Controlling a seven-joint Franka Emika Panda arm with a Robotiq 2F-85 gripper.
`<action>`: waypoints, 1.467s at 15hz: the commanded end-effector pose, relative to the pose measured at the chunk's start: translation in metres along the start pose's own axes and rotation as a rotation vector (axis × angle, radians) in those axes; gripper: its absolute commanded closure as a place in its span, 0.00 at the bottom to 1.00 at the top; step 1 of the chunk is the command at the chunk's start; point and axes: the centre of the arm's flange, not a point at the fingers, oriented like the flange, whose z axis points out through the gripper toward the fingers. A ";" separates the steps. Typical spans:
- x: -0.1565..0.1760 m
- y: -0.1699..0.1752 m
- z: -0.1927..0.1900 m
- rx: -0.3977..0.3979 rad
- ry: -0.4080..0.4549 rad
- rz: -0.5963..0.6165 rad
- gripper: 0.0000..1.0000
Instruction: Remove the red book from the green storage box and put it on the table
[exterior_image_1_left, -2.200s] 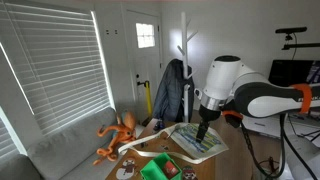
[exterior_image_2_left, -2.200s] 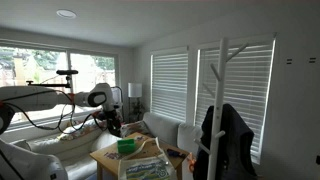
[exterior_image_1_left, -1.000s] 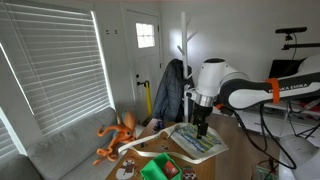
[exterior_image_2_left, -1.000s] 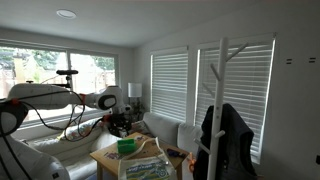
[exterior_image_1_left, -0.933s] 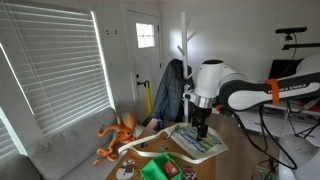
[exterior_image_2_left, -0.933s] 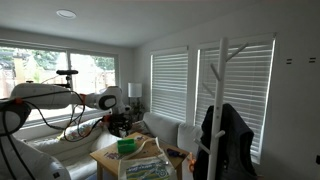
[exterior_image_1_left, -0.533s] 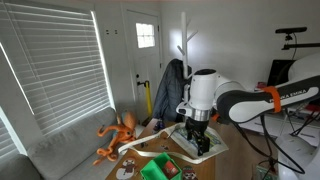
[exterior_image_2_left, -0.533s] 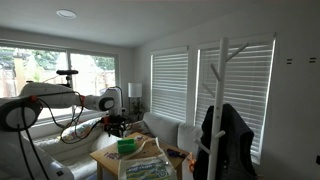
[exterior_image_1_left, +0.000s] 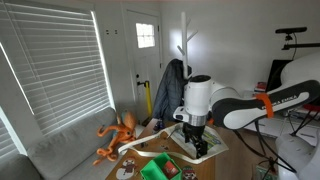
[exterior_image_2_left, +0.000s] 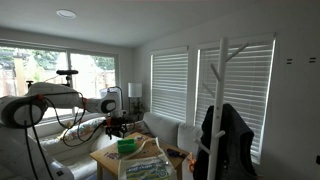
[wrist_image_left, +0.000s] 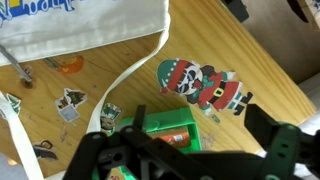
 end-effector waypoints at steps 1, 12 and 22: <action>0.030 0.010 0.025 -0.030 0.003 -0.034 0.00; 0.066 0.018 0.050 -0.013 0.024 -0.044 0.00; 0.078 0.031 0.078 0.012 0.034 -0.040 0.00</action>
